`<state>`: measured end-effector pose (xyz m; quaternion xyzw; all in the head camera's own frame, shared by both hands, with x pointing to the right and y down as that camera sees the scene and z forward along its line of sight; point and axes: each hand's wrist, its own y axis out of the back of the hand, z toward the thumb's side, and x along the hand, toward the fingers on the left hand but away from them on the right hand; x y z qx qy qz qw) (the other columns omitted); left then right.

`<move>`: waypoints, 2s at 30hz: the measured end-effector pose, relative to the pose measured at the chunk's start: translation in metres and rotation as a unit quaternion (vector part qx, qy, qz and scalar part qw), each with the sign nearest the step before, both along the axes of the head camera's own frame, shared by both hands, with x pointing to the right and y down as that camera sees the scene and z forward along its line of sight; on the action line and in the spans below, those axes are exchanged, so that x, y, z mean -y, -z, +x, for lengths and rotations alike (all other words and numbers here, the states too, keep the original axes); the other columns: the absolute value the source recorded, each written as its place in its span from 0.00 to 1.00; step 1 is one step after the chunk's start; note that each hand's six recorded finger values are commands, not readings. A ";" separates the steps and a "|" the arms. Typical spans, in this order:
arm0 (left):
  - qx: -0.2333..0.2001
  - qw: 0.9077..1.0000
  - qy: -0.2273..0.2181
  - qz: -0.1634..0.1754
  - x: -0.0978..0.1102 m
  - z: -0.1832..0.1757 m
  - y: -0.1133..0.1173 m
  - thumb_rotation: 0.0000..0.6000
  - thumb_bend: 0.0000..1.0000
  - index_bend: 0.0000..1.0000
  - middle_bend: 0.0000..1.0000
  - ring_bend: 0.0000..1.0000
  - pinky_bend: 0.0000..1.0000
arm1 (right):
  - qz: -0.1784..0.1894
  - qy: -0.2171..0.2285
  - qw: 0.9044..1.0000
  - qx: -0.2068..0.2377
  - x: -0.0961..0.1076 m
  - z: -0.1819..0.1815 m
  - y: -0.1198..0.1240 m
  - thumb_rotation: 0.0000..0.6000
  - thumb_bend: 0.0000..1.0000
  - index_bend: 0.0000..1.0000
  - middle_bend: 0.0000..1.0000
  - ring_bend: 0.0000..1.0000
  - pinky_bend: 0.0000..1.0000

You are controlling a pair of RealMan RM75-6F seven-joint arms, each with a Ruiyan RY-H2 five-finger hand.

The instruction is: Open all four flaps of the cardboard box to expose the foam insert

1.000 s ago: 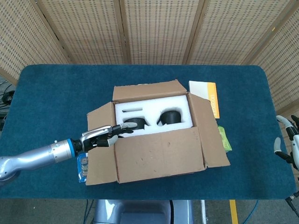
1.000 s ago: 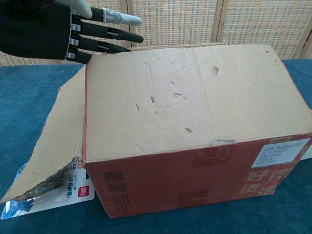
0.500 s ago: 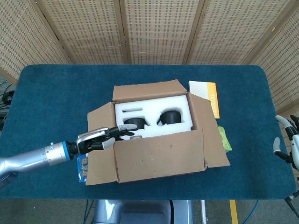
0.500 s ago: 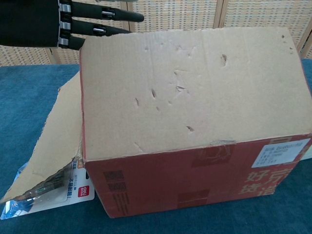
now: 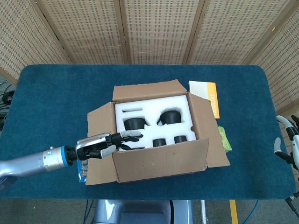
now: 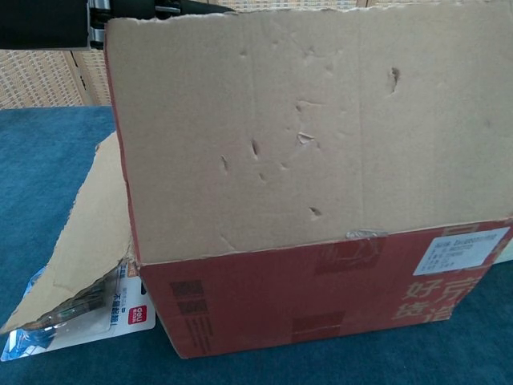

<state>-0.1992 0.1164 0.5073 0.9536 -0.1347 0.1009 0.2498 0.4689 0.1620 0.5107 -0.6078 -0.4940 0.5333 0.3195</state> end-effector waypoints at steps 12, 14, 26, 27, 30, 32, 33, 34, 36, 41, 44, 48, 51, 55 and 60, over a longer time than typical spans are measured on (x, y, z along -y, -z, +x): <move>-0.034 0.999 -0.011 -0.023 -0.010 0.008 0.009 0.31 0.61 0.00 0.00 0.00 0.11 | -0.001 -0.002 1.000 0.001 0.000 0.002 0.000 1.00 0.67 0.12 0.21 0.00 0.00; -0.036 0.999 -0.013 -0.027 -0.012 0.008 0.009 0.28 0.57 0.00 0.00 0.00 0.11 | -0.001 -0.002 1.000 0.000 0.000 0.002 0.000 1.00 0.67 0.12 0.21 0.00 0.00; -0.053 0.996 -0.042 -0.059 -0.030 0.009 0.013 0.23 0.53 0.00 0.00 0.00 0.09 | -0.002 -0.002 1.000 0.000 -0.001 0.002 0.000 1.00 0.67 0.12 0.21 0.00 0.00; -0.053 0.996 -0.046 -0.058 -0.031 0.009 0.013 0.23 0.53 0.00 0.00 0.00 0.09 | -0.002 -0.002 1.000 0.000 -0.001 0.002 -0.001 1.00 0.67 0.12 0.21 0.00 0.00; -0.051 0.995 -0.057 -0.058 -0.037 0.008 0.012 0.23 0.53 0.00 0.00 0.00 0.10 | -0.002 -0.003 1.000 0.000 0.000 0.002 0.000 1.00 0.67 0.12 0.21 0.00 0.00; -0.049 0.995 -0.066 -0.061 -0.041 0.008 0.012 0.22 0.53 0.00 0.00 0.00 0.10 | -0.001 -0.003 1.000 0.000 0.000 0.002 0.000 1.00 0.67 0.12 0.21 0.00 0.00; -0.049 0.995 -0.069 -0.061 -0.043 0.007 0.011 0.22 0.53 0.00 0.00 0.00 0.10 | -0.001 -0.003 1.000 0.000 0.000 0.002 0.000 1.00 0.67 0.12 0.21 0.00 0.00; -0.048 0.994 -0.074 -0.062 -0.045 0.007 0.011 0.22 0.53 0.00 0.00 0.00 0.10 | -0.001 -0.003 1.000 0.000 0.000 0.002 0.000 1.00 0.67 0.12 0.21 0.00 0.00; -0.046 0.993 -0.084 -0.062 -0.050 0.007 0.011 0.22 0.53 0.00 0.00 0.00 0.10 | -0.001 -0.003 1.000 0.000 0.000 0.001 0.000 1.00 0.67 0.12 0.21 0.00 0.00; -0.038 0.992 -0.104 -0.063 -0.062 0.007 0.007 0.20 0.53 0.00 0.00 0.00 0.09 | -0.001 -0.003 1.000 0.001 0.000 0.001 0.000 1.00 0.67 0.12 0.21 0.00 0.00; -0.027 0.991 -0.120 -0.059 -0.068 0.005 0.005 0.20 0.52 0.00 0.00 0.00 0.09 | -0.003 -0.002 1.000 0.001 0.000 0.001 0.000 1.00 0.67 0.12 0.21 0.00 0.00; -0.016 0.989 -0.136 -0.050 -0.074 0.003 0.003 0.20 0.52 0.00 0.00 0.00 0.09 | -0.003 -0.002 1.000 0.001 -0.001 0.001 0.000 1.00 0.67 0.12 0.21 0.00 0.00; -0.001 0.987 -0.152 -0.048 -0.079 0.000 0.000 0.20 0.52 0.00 0.00 0.00 0.08 | -0.002 -0.002 1.000 0.001 0.000 0.001 0.000 1.00 0.67 0.12 0.21 0.00 0.00; 0.018 0.986 -0.162 -0.026 -0.080 -0.004 -0.004 0.20 0.52 0.00 0.00 0.00 0.05 | -0.003 -0.002 1.000 0.001 0.000 0.001 0.000 1.00 0.67 0.12 0.21 0.00 0.00; 0.055 0.986 -0.150 0.039 -0.072 -0.012 -0.010 0.20 0.53 0.00 0.00 0.00 0.05 | -0.005 0.000 1.000 0.001 0.000 0.001 -0.001 1.00 0.67 0.12 0.21 0.00 0.00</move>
